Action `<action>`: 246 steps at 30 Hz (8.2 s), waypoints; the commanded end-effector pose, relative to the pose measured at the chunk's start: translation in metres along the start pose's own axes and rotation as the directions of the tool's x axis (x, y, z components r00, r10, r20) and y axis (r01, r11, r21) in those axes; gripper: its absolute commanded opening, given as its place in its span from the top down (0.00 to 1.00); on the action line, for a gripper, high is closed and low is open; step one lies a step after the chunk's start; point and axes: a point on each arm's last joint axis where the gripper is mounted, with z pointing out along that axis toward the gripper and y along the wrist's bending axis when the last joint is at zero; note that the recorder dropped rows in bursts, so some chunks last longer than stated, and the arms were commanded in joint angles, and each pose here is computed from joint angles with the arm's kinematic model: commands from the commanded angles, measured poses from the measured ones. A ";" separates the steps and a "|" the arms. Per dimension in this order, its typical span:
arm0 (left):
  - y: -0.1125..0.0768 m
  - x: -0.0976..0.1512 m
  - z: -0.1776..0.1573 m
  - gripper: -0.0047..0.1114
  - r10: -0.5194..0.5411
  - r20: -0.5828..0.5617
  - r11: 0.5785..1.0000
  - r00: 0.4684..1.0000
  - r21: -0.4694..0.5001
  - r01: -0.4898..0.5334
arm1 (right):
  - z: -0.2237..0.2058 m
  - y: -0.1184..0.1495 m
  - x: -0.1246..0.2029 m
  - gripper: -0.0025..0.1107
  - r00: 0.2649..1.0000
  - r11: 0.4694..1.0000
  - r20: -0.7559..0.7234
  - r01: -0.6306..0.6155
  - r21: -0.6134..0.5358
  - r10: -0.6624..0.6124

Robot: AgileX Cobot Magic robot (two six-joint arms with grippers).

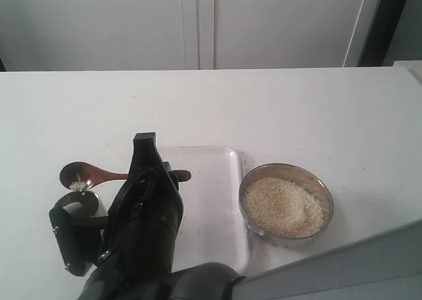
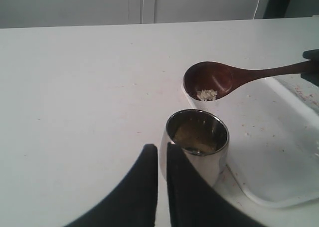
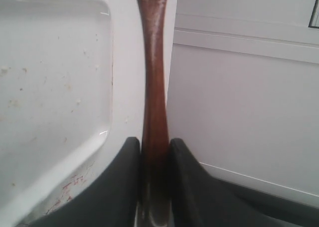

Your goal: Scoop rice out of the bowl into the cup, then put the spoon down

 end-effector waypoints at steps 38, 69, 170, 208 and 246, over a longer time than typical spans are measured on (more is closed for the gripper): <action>-0.001 -0.002 0.000 0.84 -0.006 0.008 1.000 1.000 0.009 0.006 | -0.005 -0.006 0.004 0.98 0.998 0.996 -0.036 -0.045 0.073 0.048; -0.001 -0.002 0.000 0.84 -0.006 0.008 1.000 1.000 0.009 0.006 | -0.031 -0.068 0.051 0.98 0.260 0.145 -0.745 -0.965 -0.217 0.614; -0.001 -0.002 0.000 0.84 -0.006 0.008 1.000 1.000 0.009 0.006 | 0.080 -0.021 0.037 0.76 0.110 0.028 -0.760 -0.992 -0.120 0.640; -0.001 -0.002 0.000 0.84 -0.006 0.008 1.000 1.000 0.009 0.006 | -0.139 -0.107 0.227 0.76 0.331 0.180 -0.199 -0.825 -0.536 0.923; -0.001 -0.002 0.000 0.84 -0.006 0.008 1.000 1.000 0.009 0.006 | -0.151 -0.069 0.321 0.76 -0.339 -0.232 0.399 -0.928 -0.293 0.852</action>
